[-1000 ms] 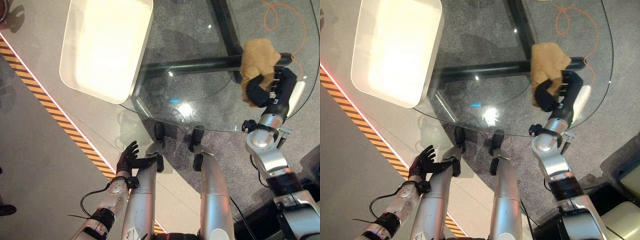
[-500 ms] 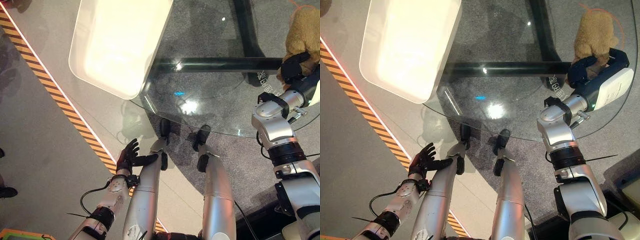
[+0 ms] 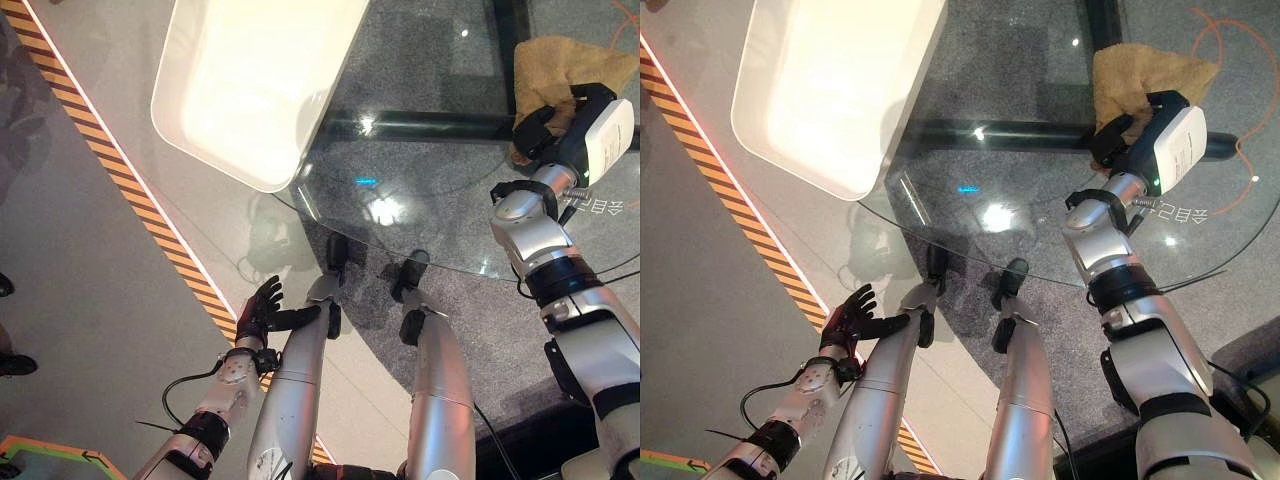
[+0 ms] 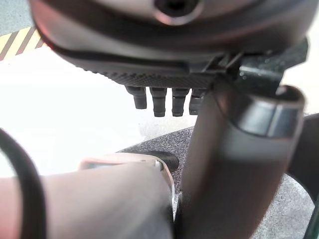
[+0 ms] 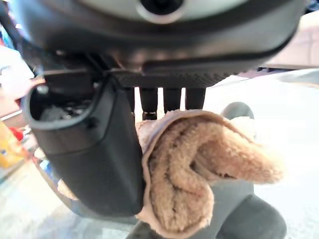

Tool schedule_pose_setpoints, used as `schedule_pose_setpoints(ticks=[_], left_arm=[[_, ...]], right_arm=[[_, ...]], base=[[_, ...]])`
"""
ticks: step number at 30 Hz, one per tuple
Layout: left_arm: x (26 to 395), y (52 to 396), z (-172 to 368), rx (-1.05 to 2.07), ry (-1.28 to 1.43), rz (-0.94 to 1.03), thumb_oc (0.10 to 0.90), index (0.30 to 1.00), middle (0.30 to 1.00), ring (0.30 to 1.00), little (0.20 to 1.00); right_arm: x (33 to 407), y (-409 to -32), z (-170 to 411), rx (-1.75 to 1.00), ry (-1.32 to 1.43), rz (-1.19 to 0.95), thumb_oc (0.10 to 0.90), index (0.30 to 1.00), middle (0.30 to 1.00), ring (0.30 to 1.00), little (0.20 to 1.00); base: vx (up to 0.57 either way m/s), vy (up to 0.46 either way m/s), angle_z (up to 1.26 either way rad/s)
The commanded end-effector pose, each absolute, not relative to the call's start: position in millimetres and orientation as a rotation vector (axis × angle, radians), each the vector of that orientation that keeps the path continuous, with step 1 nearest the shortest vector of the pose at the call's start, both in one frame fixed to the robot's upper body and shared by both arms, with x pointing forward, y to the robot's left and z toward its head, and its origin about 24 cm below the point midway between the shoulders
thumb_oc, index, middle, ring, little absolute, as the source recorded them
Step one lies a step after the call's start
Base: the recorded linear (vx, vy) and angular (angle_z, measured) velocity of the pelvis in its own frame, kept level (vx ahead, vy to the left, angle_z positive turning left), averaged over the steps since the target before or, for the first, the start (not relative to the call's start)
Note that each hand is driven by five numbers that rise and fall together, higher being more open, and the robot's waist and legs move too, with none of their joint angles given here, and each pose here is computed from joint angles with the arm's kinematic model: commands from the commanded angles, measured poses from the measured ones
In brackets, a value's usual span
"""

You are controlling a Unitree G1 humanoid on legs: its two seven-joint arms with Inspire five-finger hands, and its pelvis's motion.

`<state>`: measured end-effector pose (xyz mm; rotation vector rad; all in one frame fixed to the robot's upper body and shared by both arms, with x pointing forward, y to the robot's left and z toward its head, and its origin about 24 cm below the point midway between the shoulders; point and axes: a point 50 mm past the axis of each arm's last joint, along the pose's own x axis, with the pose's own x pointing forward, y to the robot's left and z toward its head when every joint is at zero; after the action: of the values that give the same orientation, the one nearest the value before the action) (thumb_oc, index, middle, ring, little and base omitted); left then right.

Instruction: Wipe the table with a cloth and put it in the basket.

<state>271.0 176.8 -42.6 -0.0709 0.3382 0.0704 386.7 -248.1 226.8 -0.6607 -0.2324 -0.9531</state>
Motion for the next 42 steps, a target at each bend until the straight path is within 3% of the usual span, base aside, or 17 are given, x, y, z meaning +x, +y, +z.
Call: schedule_pose_setpoints(ticks=[1,13,25,42], left_arm=[[235.0,170.2,-75.6,-0.046,0.468,0.029,0.8,0.9,0.9,0.9,0.9],[235.3,165.7,-74.1,-0.039,0.454,-0.003,0.8,0.9,0.9,0.9,0.9],[238.1,164.7,-72.1,-0.028,0.457,-0.003,0.8,0.9,0.9,0.9,0.9],[240.3,160.8,-70.6,-0.037,0.448,-0.006,0.8,0.9,0.9,0.9,0.9]], right_arm=[[393.6,-244.8,249.7,-0.768,-0.261,-0.789,0.1,0.3,0.3,0.3,0.2],[406.3,-179.1,218.1,-0.607,-0.189,-0.19,0.1,0.3,0.3,0.3,0.2],[380.8,-93.2,184.2,-0.466,-0.198,0.441,0.1,0.3,0.3,0.3,0.2],[357.5,-64.8,149.9,-0.456,-0.131,0.624,0.1,0.3,0.3,0.3,0.2]], base=[[0.0,0.006,0.05],[0.0,-0.009,-0.01],[0.0,-0.006,-0.03],[0.0,0.008,0.1]])
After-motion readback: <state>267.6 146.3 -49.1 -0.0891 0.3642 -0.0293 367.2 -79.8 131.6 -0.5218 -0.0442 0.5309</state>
